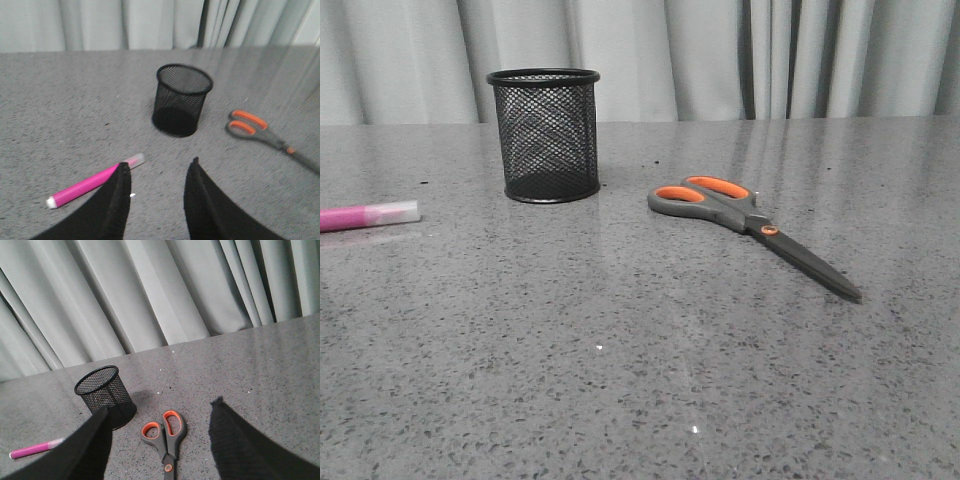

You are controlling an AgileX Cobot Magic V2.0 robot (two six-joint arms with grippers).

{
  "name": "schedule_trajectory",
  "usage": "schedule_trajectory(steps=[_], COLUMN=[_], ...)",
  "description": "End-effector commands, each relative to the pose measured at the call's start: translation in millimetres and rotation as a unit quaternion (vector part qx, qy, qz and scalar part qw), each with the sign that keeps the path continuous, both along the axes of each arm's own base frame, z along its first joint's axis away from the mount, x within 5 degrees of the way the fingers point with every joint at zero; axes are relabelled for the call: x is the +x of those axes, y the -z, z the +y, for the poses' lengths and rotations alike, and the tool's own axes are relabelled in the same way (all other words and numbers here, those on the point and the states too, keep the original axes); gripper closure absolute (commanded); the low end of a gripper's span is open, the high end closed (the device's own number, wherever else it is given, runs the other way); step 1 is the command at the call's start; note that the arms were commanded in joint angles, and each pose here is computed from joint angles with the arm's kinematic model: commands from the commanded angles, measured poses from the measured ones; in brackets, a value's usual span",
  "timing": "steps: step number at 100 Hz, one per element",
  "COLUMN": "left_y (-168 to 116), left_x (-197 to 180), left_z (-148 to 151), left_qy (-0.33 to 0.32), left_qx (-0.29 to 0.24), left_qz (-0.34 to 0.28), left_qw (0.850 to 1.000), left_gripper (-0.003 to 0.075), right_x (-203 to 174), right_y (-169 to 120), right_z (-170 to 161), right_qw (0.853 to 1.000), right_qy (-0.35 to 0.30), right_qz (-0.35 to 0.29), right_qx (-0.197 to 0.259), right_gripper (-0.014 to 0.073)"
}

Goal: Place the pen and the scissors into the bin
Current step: 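Lower the left gripper onto the pink highlighter and grasp it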

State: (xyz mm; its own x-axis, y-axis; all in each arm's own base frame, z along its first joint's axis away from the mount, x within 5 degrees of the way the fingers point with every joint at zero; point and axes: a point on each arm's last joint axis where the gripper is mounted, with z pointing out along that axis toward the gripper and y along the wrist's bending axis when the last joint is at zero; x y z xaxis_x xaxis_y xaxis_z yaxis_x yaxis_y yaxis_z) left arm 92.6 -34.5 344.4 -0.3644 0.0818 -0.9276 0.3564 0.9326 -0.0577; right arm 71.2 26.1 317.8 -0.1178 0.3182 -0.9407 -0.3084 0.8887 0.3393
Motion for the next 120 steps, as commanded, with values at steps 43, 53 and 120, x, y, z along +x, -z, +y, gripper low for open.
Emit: schedule_trajectory(steps=[43,53,120], left_y=[-8,2,41], left_x=[118,129,201], left_z=[-45,-52,-56], left_qy=[0.244,0.298,0.351], left_qx=[0.335,0.415,0.401], left_qz=[0.165,0.147,0.228], left_qw=[0.895,0.847,0.815], left_gripper=[0.044,0.044,0.044], right_x=[9,9,10], right_y=[-16,-16,-14], right_z=[2,2,3], right_qw=[1.0,1.0,1.0], right_qy=[0.0,0.0,-0.002], right_qz=[0.005,0.007,0.016], right_qx=[-0.019,-0.019,-0.022], right_gripper=[0.0205,0.0205,0.0205])
